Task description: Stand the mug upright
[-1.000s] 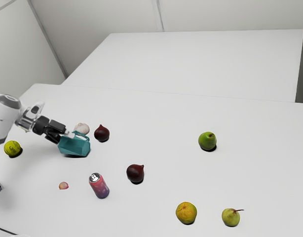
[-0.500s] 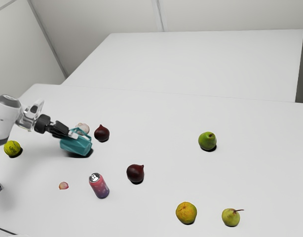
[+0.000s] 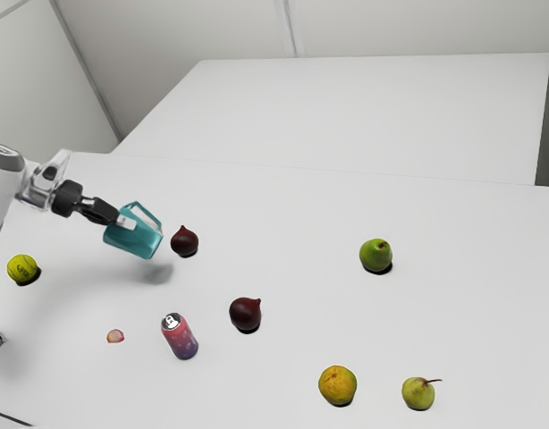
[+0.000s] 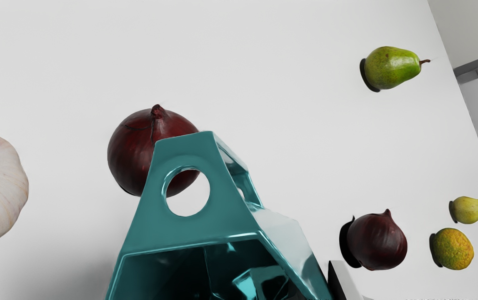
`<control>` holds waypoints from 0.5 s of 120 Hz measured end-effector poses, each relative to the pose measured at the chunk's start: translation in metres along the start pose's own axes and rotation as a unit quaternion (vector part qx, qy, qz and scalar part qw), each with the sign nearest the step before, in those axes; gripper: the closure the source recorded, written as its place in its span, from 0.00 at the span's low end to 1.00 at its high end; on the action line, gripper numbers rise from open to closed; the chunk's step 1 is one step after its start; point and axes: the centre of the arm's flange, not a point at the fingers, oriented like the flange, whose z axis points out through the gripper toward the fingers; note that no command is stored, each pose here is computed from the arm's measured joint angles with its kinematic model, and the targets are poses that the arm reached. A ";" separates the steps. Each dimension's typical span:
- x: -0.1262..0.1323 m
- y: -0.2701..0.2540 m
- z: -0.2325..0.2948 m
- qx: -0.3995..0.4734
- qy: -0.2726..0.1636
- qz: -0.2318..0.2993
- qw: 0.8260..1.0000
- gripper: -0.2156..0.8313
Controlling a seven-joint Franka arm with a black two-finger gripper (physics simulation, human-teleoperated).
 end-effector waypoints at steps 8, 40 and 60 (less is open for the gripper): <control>0.011 0.021 -0.005 0.016 -0.013 0.021 1.000 0.95; 0.049 0.100 0.005 0.086 -0.104 0.074 0.988 0.95; 0.063 0.131 0.031 0.126 -0.162 0.077 0.976 0.95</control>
